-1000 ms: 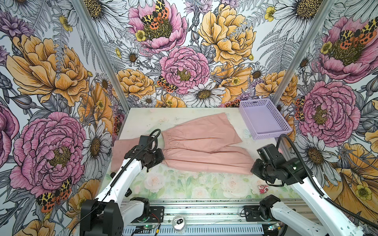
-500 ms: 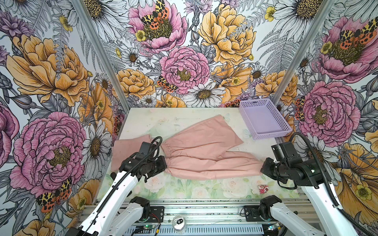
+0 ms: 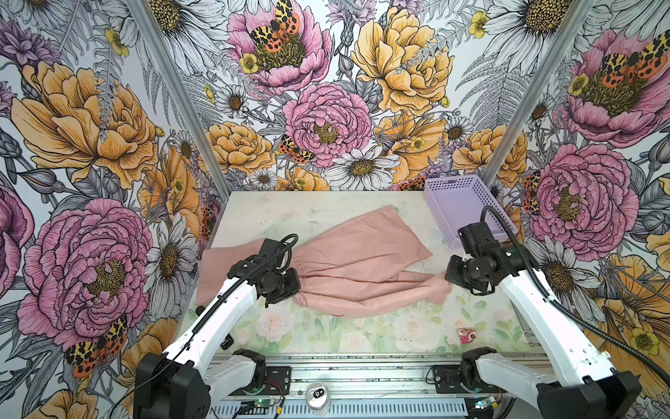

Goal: Fold and stack the mixed laundry pile

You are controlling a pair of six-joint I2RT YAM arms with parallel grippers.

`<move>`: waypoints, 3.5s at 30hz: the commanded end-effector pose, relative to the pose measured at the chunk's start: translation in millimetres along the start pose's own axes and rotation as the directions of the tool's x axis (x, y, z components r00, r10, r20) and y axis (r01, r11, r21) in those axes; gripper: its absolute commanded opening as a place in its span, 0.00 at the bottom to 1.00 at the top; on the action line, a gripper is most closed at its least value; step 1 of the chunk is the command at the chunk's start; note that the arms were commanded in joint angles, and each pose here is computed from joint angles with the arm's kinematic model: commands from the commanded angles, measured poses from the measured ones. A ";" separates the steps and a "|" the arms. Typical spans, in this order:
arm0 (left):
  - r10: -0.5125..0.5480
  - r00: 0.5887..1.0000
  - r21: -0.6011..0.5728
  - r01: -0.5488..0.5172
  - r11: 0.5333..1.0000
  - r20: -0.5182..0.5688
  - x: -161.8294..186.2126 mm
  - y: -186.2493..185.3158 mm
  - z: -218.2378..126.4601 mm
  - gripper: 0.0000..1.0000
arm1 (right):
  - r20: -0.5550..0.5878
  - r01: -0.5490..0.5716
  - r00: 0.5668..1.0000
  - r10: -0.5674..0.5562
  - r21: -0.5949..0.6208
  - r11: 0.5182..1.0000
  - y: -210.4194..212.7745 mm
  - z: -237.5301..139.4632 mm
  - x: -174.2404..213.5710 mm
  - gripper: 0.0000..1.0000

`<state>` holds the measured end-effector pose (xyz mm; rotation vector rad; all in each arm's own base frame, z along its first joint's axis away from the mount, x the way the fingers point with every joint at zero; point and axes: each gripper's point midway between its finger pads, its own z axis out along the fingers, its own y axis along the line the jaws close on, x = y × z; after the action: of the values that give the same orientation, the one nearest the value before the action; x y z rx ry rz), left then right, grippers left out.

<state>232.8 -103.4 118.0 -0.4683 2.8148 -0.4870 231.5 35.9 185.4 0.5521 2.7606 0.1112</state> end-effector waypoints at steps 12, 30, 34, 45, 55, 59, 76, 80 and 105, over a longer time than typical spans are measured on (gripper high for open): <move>0.022 0.992 0.013 -0.024 1.000 0.123 -79.7 -6.9 21.5 0.02 | 0.118 0.073 0.991 -0.067 -0.051 0.996 49.6 29.7 -103.6 0.00; -0.085 0.955 0.100 0.059 0.993 0.284 -49.4 16.2 18.2 0.73 | 0.059 0.108 0.993 -0.104 -0.063 0.992 66.3 68.3 -122.1 0.00; -0.136 0.935 0.119 0.102 0.988 0.327 -37.6 27.4 12.6 0.72 | 0.054 0.100 0.994 -0.097 -0.061 0.993 61.6 71.8 -123.5 0.00; -0.092 0.932 0.260 -0.003 0.966 0.351 -11.4 5.3 -1.1 0.61 | 0.034 0.064 0.998 -0.061 -0.083 0.994 55.2 85.0 -132.9 0.00; -0.039 0.943 0.332 -0.078 0.940 0.331 32.2 -1.6 8.2 0.58 | 0.006 0.058 0.998 -0.058 -0.108 0.992 63.3 101.1 -145.4 0.00; -0.011 0.941 0.331 -0.108 0.937 0.338 35.5 -1.4 11.7 0.54 | 0.010 0.057 0.998 -0.056 -0.111 0.992 64.3 101.6 -148.8 0.00; 0.104 0.946 0.397 -0.226 0.889 0.307 41.4 -29.3 31.1 0.34 | -0.002 0.050 0.999 -0.050 -0.110 0.993 64.2 108.7 -149.7 0.00; 0.100 0.943 0.401 -0.229 0.887 0.318 38.0 -33.1 25.9 0.20 | -0.001 0.048 0.999 -0.048 -0.110 0.993 63.9 108.4 -149.6 0.00; -0.111 0.982 0.459 0.028 0.888 0.155 46.7 -44.6 -44.2 0.00 | 0.126 0.072 0.990 -0.056 -0.125 0.990 10.9 -42.8 -103.7 0.00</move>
<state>198.5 -145.1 160.0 -0.4213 2.3787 -0.9834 327.4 13.1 240.2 0.4384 2.6355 0.2707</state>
